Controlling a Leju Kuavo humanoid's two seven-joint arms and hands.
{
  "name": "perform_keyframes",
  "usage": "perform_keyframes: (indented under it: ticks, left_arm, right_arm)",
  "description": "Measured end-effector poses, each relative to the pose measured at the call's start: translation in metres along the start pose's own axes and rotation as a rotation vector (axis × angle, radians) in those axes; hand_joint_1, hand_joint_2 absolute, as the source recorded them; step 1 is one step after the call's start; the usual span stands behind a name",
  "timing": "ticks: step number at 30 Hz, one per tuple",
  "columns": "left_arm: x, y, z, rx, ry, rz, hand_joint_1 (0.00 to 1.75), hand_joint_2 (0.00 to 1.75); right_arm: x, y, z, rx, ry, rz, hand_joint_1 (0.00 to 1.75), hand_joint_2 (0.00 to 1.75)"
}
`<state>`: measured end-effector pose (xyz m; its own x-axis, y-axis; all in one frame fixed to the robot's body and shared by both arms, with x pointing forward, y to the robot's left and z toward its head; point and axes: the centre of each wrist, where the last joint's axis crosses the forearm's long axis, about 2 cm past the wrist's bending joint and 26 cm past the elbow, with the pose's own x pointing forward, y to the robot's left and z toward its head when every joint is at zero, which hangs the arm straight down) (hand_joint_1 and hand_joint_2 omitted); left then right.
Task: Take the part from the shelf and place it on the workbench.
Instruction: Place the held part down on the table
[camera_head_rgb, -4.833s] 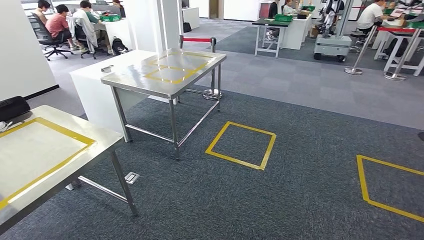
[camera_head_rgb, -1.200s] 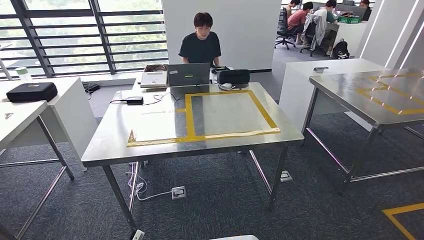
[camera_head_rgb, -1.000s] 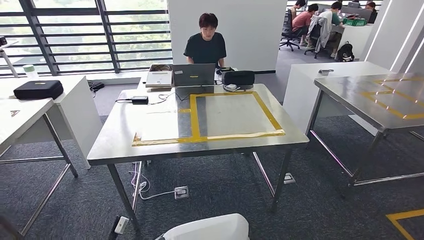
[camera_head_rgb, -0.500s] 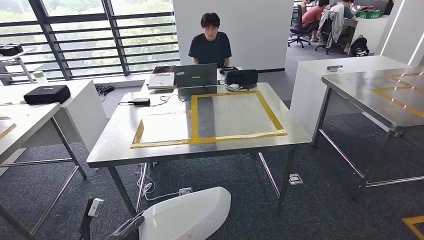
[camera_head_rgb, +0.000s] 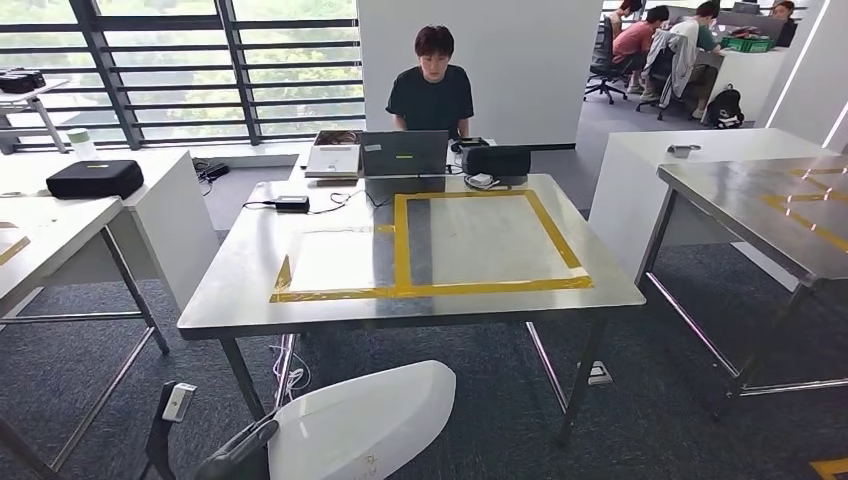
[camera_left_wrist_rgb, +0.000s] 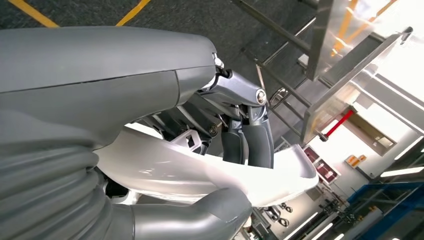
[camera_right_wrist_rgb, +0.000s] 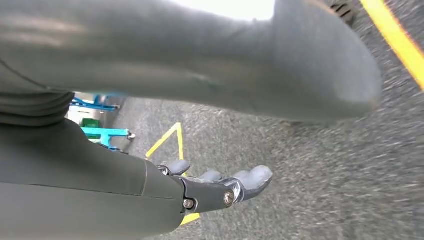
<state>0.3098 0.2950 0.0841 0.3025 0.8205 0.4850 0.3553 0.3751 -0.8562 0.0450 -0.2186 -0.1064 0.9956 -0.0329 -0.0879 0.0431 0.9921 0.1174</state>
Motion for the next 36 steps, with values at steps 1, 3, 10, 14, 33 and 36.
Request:
perform_keyframes:
  ticks: [1,3,10,14,33,36]
  left_arm:
    - [0.0,-0.001,-0.002,-0.004,0.0,0.001,1.75,1.75]
    - [0.0,-0.002,-0.003,-0.008,0.004,0.004,1.75,1.75]
    - [-0.001,-0.003,-0.007,-0.023,0.004,0.018,1.75,1.75]
    - [-0.001,-0.003,-0.009,-0.03,0.003,0.02,1.75,1.75]
    - [-0.005,-0.004,-0.014,-0.046,0.018,0.034,1.75,1.75]
    - [-0.007,-0.003,-0.014,-0.042,0.022,0.039,1.75,1.75]
  right_arm:
    - [0.0,0.0,0.0,0.0,-0.001,-0.001,0.0,0.0]
    - [-0.001,0.0,0.0,0.0,0.0,-0.005,0.0,0.0]
    - [-0.002,-0.001,0.0,0.002,-0.001,-0.026,0.0,0.0]
    - [-0.003,-0.001,-0.001,0.004,0.006,-0.037,0.0,0.0]
    - [-0.001,-0.001,0.0,0.006,0.0,-0.048,0.0,0.0]
    - [-0.002,-0.001,-0.001,0.005,0.003,-0.048,0.0,0.0]
